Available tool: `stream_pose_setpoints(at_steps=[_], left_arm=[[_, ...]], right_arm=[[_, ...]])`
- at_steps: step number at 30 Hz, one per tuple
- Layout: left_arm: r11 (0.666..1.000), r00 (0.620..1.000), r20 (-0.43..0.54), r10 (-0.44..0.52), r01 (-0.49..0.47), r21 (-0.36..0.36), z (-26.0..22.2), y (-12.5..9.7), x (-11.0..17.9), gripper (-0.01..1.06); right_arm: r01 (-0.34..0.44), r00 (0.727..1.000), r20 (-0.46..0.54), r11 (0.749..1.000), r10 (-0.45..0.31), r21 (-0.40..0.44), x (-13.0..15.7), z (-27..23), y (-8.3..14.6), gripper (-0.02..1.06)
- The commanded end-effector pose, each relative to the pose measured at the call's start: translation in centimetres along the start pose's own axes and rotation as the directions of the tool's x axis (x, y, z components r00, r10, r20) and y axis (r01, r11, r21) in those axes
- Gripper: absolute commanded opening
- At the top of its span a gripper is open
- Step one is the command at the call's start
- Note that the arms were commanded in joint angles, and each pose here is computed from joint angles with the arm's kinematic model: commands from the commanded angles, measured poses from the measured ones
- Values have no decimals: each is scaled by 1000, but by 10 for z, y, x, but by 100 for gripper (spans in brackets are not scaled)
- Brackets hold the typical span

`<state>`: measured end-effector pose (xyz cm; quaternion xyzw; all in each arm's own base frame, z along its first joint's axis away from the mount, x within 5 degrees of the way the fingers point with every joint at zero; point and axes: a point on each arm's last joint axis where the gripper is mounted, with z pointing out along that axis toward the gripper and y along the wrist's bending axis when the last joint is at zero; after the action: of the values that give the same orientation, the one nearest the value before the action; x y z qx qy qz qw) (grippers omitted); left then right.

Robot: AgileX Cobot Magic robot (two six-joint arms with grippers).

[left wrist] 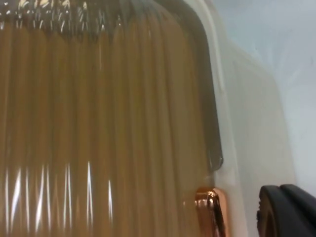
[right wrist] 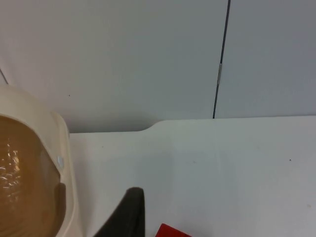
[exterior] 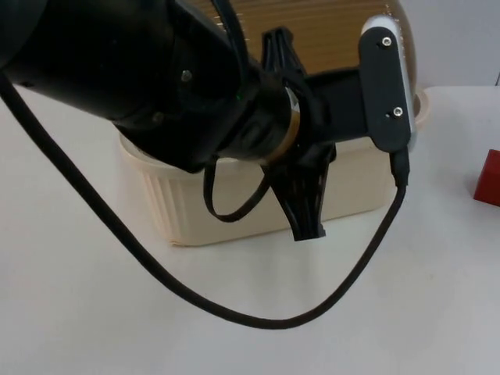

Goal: Open the box lid with the left hand, place the block into the box with the right hand, then close the box lid with the left hand.

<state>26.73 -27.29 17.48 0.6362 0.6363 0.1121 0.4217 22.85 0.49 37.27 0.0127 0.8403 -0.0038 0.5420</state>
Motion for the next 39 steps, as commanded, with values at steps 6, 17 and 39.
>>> stream_pose_setpoints(at_steps=[6,17,39], left_arm=[[1000,1000,-20,-23,23,9,7,4,9,0],[1000,999,-27,-20,20,-1,7,4,10,0],[999,998,-56,-33,31,-28,9,10,17,0]], right_arm=[[10,1000,3,1000,-10,3,-2,0,0,104],[10,1000,3,1000,-10,3,-2,0,0,104],[8,1000,-12,1000,-8,4,0,0,0,104]])
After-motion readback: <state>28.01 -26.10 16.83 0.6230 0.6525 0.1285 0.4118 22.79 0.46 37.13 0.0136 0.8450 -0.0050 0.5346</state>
